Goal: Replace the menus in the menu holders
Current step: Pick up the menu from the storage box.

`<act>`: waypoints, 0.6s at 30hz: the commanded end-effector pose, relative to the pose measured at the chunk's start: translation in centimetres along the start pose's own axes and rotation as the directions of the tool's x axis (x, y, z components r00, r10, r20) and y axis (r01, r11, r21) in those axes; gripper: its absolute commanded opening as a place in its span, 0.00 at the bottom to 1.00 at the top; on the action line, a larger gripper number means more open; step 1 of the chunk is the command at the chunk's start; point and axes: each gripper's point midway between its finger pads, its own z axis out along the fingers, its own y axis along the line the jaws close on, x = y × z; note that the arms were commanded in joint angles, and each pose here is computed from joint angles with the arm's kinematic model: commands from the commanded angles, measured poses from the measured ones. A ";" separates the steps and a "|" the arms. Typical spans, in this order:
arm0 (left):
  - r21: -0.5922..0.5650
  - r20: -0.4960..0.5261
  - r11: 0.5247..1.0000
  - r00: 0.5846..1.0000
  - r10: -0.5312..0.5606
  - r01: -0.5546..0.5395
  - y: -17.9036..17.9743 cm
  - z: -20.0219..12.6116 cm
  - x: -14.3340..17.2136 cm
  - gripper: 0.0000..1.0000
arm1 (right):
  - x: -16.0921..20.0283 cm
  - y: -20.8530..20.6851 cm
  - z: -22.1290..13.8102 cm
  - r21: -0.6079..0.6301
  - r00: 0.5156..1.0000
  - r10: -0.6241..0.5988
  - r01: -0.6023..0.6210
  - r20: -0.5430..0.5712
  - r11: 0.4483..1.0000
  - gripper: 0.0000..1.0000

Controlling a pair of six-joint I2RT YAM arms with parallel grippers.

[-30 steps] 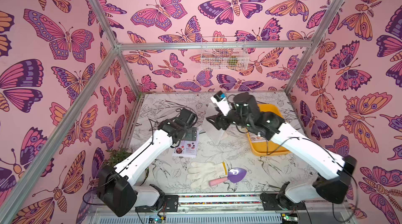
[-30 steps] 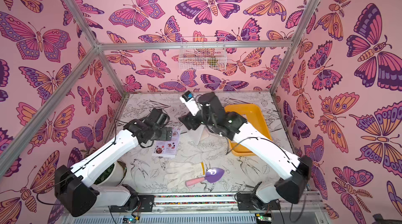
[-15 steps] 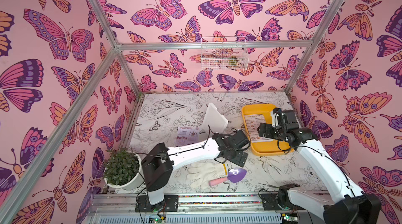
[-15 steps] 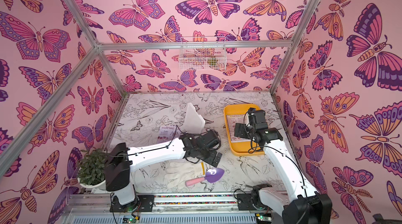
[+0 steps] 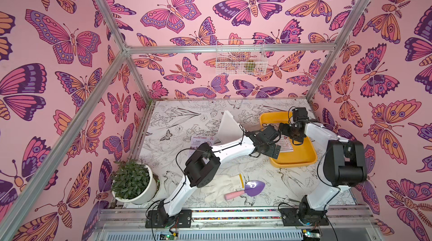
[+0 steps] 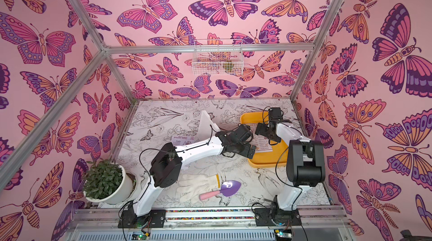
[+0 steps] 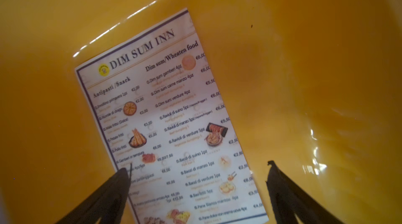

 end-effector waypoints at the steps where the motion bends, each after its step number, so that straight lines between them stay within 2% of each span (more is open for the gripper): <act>1: 0.052 0.030 0.997 0.998 0.052 -0.053 -0.2 0.0 -1.8 1.00 | -1.7 0.3 0.8 -0.027 0.999 0.032 -0.032 0.006 0.999 0.99; 6: 0.102 0.029 0.995 0.999 0.014 -0.017 1.1 -1.0 -2.9 1.00 | -1.6 0.0 2.7 -0.071 0.996 0.076 -0.079 -0.049 0.994 0.99; 10: 0.192 0.033 0.979 0.998 0.058 -0.063 0.1 -1.5 -3.9 1.00 | -0.4 1.3 3.7 -0.160 0.988 0.096 -0.115 -0.120 0.980 1.00; 18: 0.177 0.017 0.984 1.000 -0.021 0.018 1.9 -0.6 -4.8 1.00 | 1.9 4.1 3.6 -0.327 0.964 0.155 -0.222 -0.218 0.919 0.98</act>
